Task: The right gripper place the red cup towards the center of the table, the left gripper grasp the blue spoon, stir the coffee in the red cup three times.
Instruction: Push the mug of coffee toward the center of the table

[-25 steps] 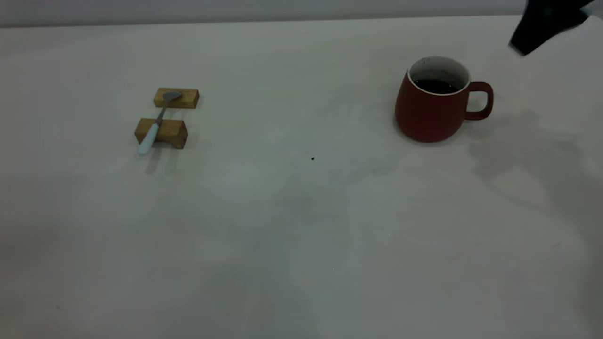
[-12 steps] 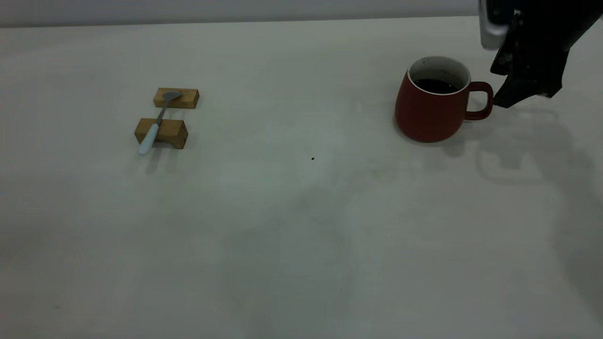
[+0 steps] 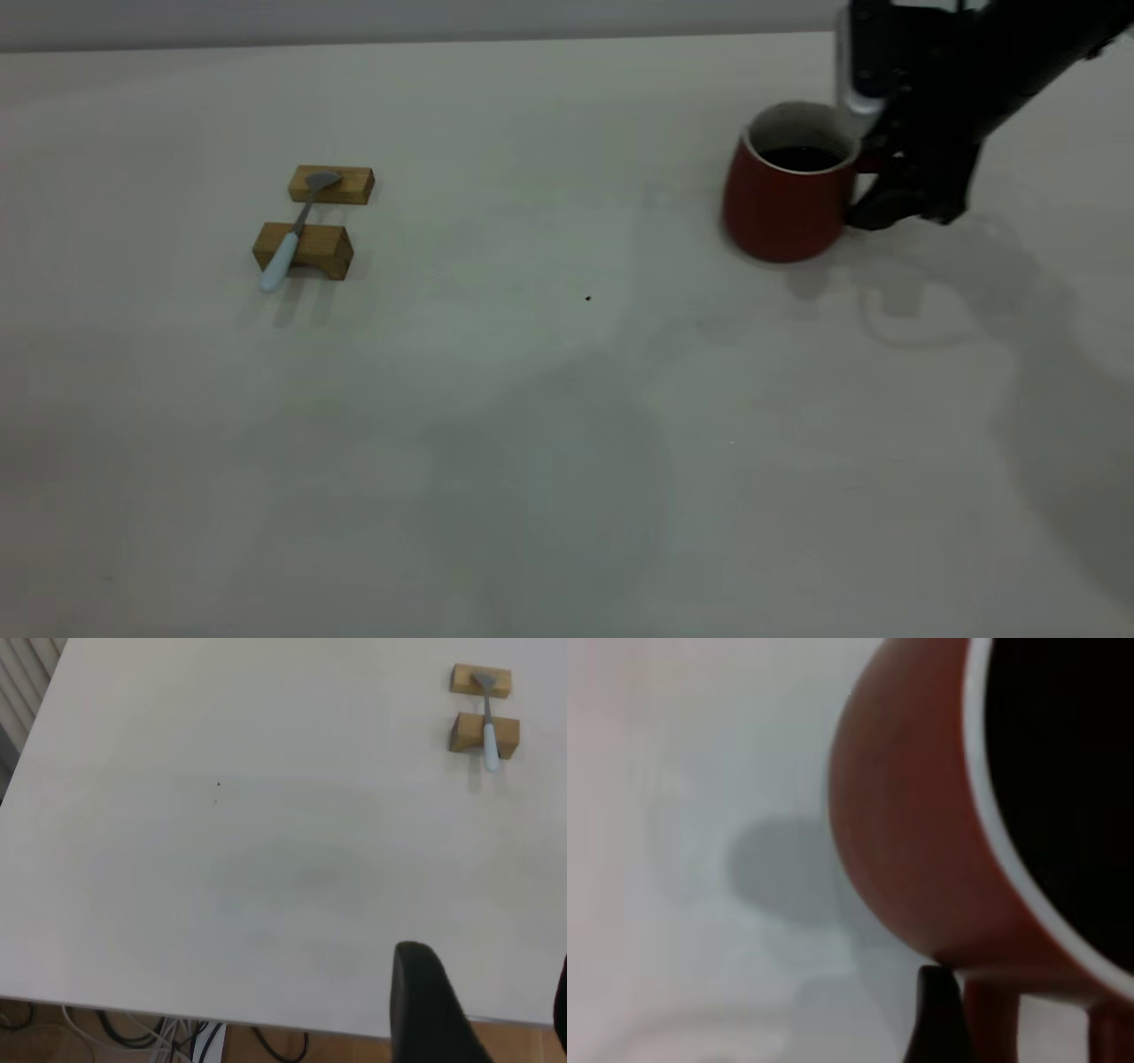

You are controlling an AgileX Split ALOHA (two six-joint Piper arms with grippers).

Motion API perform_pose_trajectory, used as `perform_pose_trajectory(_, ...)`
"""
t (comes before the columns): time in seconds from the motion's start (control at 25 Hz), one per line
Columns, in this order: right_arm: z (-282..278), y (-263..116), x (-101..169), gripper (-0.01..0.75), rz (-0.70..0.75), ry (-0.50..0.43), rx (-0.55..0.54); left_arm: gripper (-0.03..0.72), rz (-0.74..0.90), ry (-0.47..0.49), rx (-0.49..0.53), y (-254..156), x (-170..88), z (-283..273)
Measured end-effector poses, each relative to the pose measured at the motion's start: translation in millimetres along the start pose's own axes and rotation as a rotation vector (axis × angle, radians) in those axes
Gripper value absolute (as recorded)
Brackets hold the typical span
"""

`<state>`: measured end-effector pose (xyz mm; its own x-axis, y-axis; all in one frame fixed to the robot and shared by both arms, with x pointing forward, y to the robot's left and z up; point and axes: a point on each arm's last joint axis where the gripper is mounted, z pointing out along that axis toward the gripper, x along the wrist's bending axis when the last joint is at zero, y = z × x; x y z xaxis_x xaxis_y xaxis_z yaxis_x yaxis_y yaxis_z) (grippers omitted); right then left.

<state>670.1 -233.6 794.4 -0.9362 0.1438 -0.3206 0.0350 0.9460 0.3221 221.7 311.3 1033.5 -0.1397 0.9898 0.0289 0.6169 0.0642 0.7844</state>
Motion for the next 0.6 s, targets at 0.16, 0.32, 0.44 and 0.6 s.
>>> perform_pose_trajectory(0.16, 14, 34, 2, 0.582, -0.06, -0.001, -0.034, 0.425, 0.0, 0.0, 0.0, 0, 0, 0)
perform_pose_trajectory(0.32, 30, 70, 8, 0.582, -0.107, 0.003, -0.08, 0.425, 0.0, 0.0, 0.0, 0, 0, 0)
perform_pose_trajectory(0.44, 38, 95, 11, 0.582, -0.112, -0.002, -0.12, 0.425, 0.0, 0.0, 0.0, 0, 0, 0)
perform_pose_trajectory(0.6, 46, 123, 17, 0.582, -0.105, -0.008, -0.168, 0.425, 0.0, 0.0, 0.0, 0, 0, 0)
